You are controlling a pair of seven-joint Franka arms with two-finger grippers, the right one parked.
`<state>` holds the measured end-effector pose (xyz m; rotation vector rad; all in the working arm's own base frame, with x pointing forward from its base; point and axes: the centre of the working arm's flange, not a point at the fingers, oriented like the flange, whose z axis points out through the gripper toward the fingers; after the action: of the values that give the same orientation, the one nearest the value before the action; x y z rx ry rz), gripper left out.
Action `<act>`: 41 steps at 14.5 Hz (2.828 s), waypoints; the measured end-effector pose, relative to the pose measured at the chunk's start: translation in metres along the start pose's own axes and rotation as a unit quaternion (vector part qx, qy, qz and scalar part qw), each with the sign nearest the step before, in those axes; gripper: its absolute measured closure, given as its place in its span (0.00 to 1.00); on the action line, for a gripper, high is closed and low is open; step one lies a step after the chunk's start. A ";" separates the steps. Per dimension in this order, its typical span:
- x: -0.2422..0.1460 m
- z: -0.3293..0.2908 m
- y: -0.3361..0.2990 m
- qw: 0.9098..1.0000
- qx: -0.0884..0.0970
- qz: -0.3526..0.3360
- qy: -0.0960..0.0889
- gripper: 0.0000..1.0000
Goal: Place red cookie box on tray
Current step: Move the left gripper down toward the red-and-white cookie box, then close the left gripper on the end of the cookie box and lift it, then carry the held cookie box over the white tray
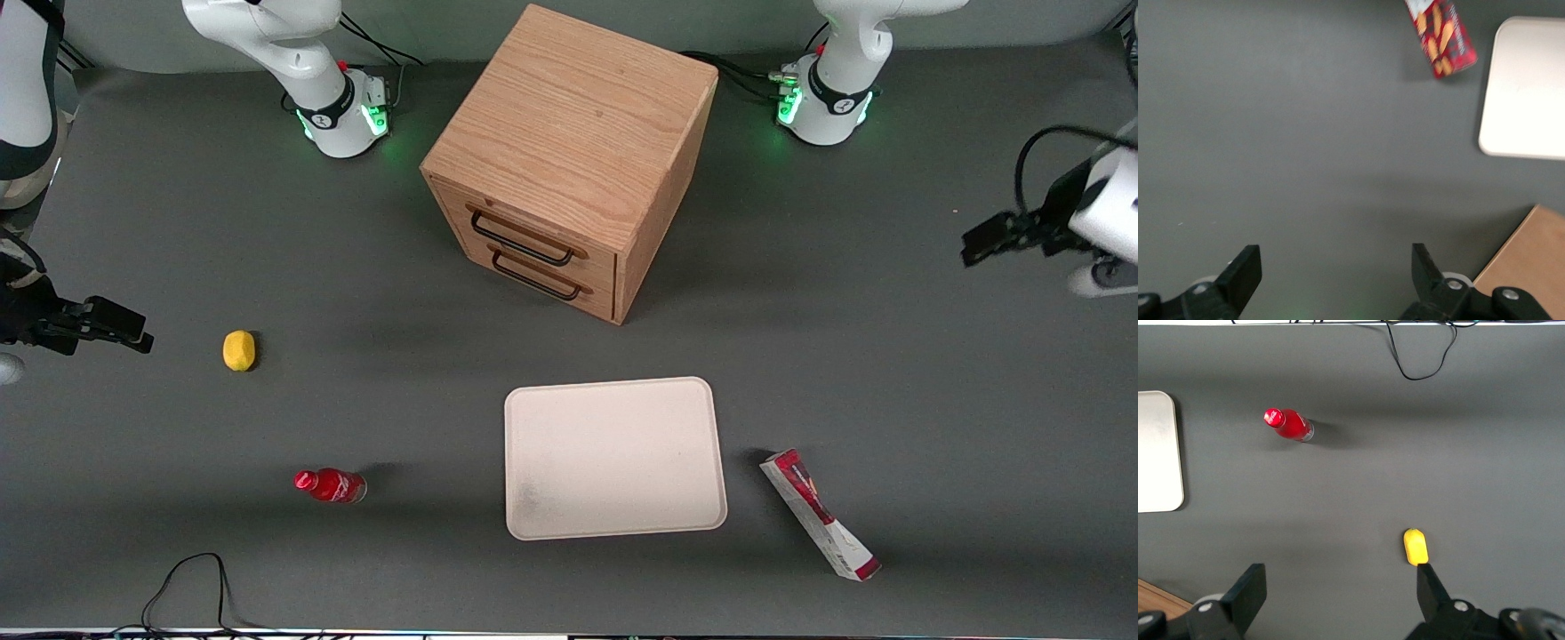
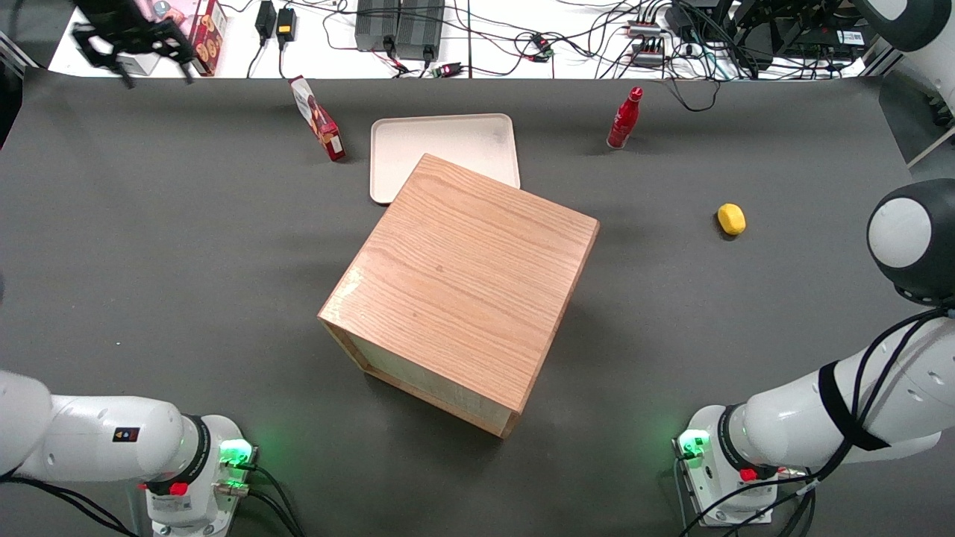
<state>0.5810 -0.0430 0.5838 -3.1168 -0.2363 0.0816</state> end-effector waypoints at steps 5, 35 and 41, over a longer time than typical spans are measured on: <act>0.100 0.067 0.087 0.997 -0.010 -0.075 0.010 0.00; 0.184 0.220 0.137 0.993 -0.029 -0.088 0.073 0.93; 0.120 0.139 0.229 0.998 -0.029 0.007 0.055 0.93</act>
<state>0.7264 -0.2497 0.4346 -3.1668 -0.2185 -0.0988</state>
